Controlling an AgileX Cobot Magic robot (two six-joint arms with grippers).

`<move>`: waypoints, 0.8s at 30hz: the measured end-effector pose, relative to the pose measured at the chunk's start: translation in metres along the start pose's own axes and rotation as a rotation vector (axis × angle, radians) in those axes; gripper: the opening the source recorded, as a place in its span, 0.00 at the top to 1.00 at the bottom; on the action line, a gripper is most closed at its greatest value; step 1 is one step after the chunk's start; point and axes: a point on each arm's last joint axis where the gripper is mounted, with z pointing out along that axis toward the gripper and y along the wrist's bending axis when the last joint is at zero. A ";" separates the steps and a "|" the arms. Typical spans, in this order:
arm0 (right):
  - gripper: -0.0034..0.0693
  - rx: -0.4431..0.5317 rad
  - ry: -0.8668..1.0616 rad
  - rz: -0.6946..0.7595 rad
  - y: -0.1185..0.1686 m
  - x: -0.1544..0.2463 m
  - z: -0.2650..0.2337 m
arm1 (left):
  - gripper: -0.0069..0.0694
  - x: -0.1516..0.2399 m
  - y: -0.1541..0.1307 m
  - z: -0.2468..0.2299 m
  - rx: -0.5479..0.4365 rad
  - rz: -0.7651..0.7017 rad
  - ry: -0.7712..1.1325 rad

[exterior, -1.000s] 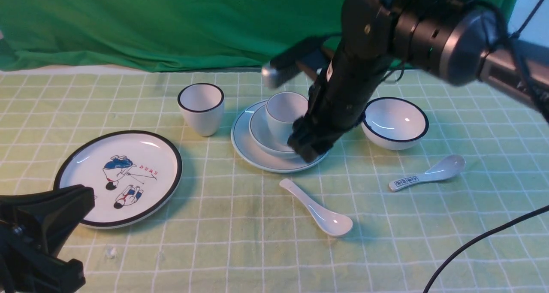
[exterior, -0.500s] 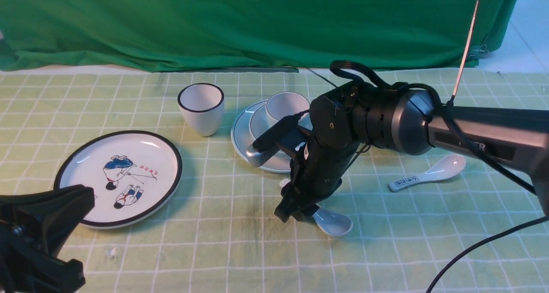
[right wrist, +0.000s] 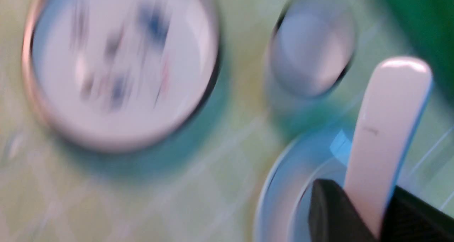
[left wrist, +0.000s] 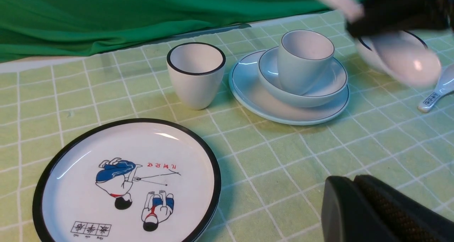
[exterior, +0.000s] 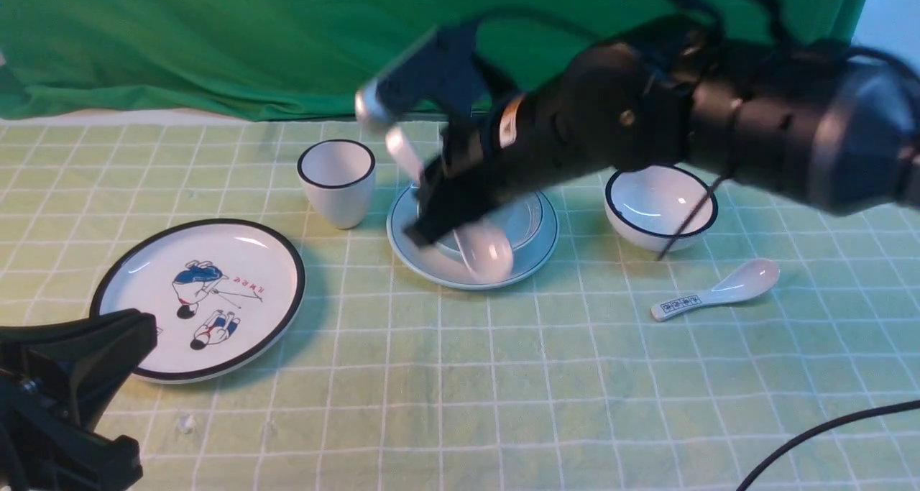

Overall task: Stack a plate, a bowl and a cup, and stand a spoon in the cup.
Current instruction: Use the right arm to put the blue soup spoon into the blue teacup in the middle

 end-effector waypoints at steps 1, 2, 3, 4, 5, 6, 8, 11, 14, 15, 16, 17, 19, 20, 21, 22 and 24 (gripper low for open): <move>0.76 0.042 -0.102 -0.003 -0.005 -0.009 -0.005 | 0.89 0.000 0.000 0.000 0.000 0.000 0.000; 0.80 0.084 -0.192 -0.001 -0.011 -0.014 -0.007 | 0.89 0.000 0.000 0.000 0.000 0.001 0.000; 0.84 0.133 -0.293 0.005 -0.018 -0.019 -0.007 | 0.89 0.000 0.000 0.000 0.000 0.001 0.000; 0.84 0.182 -0.391 0.019 -0.025 -0.020 -0.003 | 0.89 0.000 0.000 0.000 -0.001 0.003 0.000; 0.84 0.210 -0.439 0.038 -0.031 -0.017 0.002 | 0.89 0.000 0.000 0.000 -0.001 0.003 0.000; 0.84 0.230 -0.472 0.052 -0.036 -0.014 0.010 | 0.89 0.000 0.000 0.000 -0.001 0.003 0.000; 0.84 0.274 -0.489 0.076 -0.045 0.002 0.033 | 0.89 0.000 0.000 0.000 -0.001 0.003 0.000; 0.84 0.270 -0.434 0.089 -0.051 0.025 0.062 | 0.89 0.000 0.000 0.000 -0.001 0.003 0.000; 0.84 0.270 -0.391 0.096 -0.054 0.040 0.078 | 0.89 0.000 0.000 0.000 -0.001 0.003 0.000; 0.84 0.276 -0.369 0.090 -0.057 0.047 0.084 | 0.89 0.000 0.000 0.000 -0.001 0.003 0.000; 0.84 0.275 -0.366 0.088 -0.057 0.048 0.086 | 0.89 0.000 0.000 0.000 -0.001 0.003 0.000; 0.84 0.280 -0.359 0.088 -0.060 0.050 0.086 | 0.89 0.000 0.000 0.000 -0.001 0.003 0.000; 0.84 0.290 -0.360 0.085 -0.064 0.051 0.085 | 0.89 0.000 0.000 0.000 -0.001 0.003 0.000; 0.84 0.295 -0.364 0.084 -0.065 0.050 0.084 | 0.89 0.000 0.000 0.000 -0.001 0.003 0.000; 0.84 0.299 -0.364 0.085 -0.068 0.051 0.084 | 0.89 0.000 0.000 0.000 -0.001 0.003 0.000; 0.84 0.305 -0.360 0.088 -0.070 0.052 0.083 | 0.89 0.000 0.000 0.000 -0.001 0.003 0.000; 0.84 0.308 -0.348 0.092 -0.074 0.054 0.083 | 0.89 0.000 0.000 0.000 -0.001 0.003 0.000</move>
